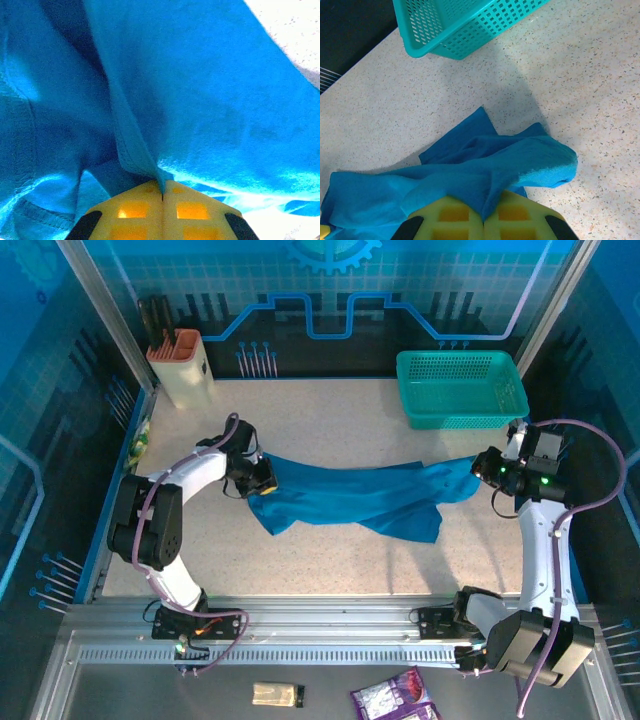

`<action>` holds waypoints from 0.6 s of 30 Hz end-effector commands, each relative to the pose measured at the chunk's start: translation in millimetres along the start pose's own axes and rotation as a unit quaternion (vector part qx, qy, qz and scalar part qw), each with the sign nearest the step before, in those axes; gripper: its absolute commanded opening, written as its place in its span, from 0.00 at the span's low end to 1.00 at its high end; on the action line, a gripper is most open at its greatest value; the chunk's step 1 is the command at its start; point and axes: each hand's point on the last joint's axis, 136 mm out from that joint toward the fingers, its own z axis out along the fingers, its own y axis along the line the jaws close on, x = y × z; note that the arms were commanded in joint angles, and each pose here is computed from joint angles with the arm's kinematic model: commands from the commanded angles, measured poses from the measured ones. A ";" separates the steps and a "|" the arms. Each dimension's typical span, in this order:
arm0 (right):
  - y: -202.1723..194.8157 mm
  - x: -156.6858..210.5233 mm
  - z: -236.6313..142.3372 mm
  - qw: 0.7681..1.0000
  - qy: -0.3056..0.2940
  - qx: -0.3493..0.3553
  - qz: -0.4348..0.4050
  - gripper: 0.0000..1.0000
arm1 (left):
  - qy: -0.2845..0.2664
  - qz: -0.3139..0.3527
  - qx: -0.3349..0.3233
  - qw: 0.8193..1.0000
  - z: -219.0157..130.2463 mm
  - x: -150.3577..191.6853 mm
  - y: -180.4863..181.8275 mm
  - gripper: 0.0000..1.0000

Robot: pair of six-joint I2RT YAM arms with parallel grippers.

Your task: Fold the inside-out t-shirt

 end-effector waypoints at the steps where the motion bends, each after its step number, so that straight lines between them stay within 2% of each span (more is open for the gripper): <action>1: 11.6 -23.1 -15.2 0.999 -0.033 -0.014 -0.004 0.00 | -0.023 0.021 0.027 0.999 -27.2 -11.4 -26.6 0.00; 4: 24.9 -44.7 -29.4 0.998 -0.062 -0.026 -0.005 0.00 | -0.073 0.027 0.056 0.995 -76.1 -32.0 -46.4 0.00; 8: 49.7 -80.5 -56.1 0.992 -0.110 -0.053 -0.008 0.00 | -0.164 0.026 0.139 0.976 -172.7 -63.9 -78.5 0.00; 10: 64.2 -100.5 -73.4 0.988 -0.140 -0.070 -0.010 0.00 | -0.214 0.026 0.191 0.958 -228.8 -75.1 -94.2 0.00; 14: 95.5 -138.8 -115.7 0.972 -0.207 -0.109 -0.020 0.00 | -0.311 0.035 0.288 0.905 -343.6 -84.1 -119.7 0.00; 18: 122.4 -171.0 -170.8 0.948 -0.286 -0.135 -0.041 0.00 | -0.373 0.058 0.358 0.854 -427.9 -73.3 -140.8 0.00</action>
